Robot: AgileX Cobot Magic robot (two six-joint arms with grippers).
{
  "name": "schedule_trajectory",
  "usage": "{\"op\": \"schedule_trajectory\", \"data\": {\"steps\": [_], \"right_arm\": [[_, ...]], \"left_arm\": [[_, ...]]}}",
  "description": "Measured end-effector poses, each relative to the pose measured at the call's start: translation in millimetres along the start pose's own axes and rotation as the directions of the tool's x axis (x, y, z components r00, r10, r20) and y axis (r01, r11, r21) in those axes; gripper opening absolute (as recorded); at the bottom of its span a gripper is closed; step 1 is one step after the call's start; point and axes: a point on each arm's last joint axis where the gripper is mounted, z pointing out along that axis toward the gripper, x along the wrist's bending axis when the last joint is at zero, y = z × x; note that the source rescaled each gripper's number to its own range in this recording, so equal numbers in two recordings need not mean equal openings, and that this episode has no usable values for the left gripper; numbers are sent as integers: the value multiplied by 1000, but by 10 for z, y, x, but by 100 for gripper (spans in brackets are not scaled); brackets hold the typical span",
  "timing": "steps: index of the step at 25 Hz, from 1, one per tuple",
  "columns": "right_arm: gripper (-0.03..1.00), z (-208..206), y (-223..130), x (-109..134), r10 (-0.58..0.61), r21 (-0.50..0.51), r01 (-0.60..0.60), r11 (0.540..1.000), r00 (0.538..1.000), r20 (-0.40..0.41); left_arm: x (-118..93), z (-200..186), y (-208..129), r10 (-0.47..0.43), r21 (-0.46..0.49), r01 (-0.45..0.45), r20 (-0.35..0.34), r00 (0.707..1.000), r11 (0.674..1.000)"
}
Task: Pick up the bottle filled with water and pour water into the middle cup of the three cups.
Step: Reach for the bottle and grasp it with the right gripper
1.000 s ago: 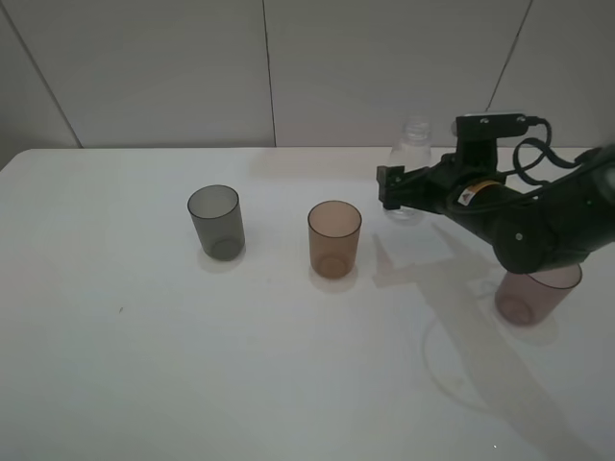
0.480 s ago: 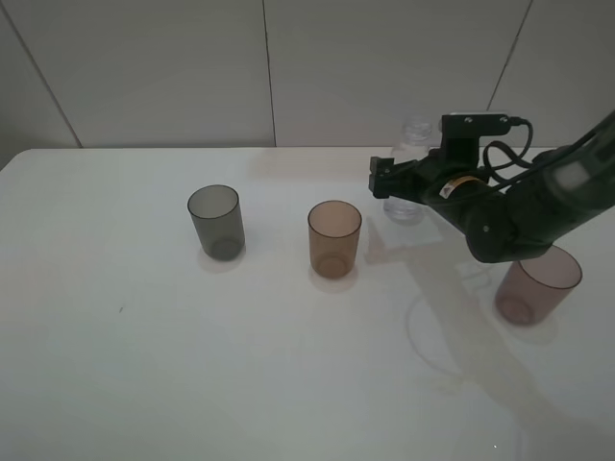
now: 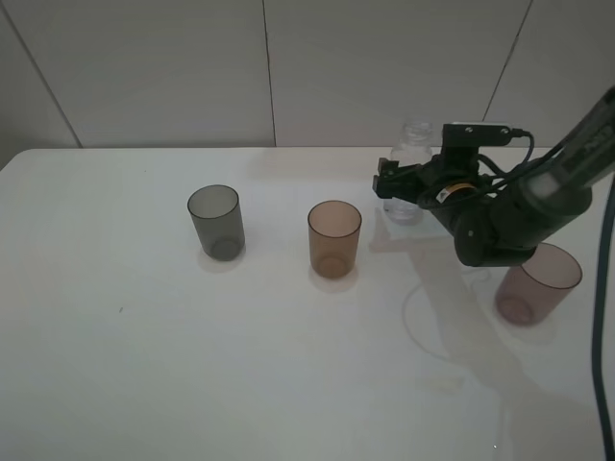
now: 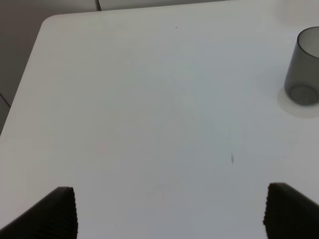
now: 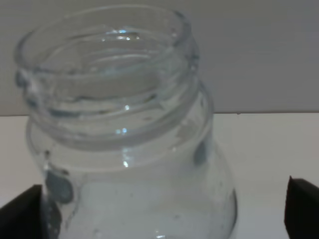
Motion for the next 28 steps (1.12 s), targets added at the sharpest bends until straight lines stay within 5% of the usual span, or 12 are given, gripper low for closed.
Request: {"op": "schedule_trajectory", "data": {"steps": [16,19,20,22,28], "right_arm": [[98,207,-102,45,-17,-13,17,1000,1000,-15],[74,216,-127,44,-18,-5,18,1000,1000,-15],[56,218,-124,43,-16,-6,16,1000,1000,-13],[3,222,-114,43,-15,-13,15,1000,1000,-12],[0,221,-116,41,-15,-12,15,1000,1000,-10]], "left_arm": [[0,0,0,0,0,0,0,1000,1000],[0,0,0,0,0,0,0,1000,1000],[0,0,0,0,0,0,0,1000,1000],[0,0,0,0,0,0,0,1000,1000],[0,0,0,0,0,0,0,1000,1000]]}}
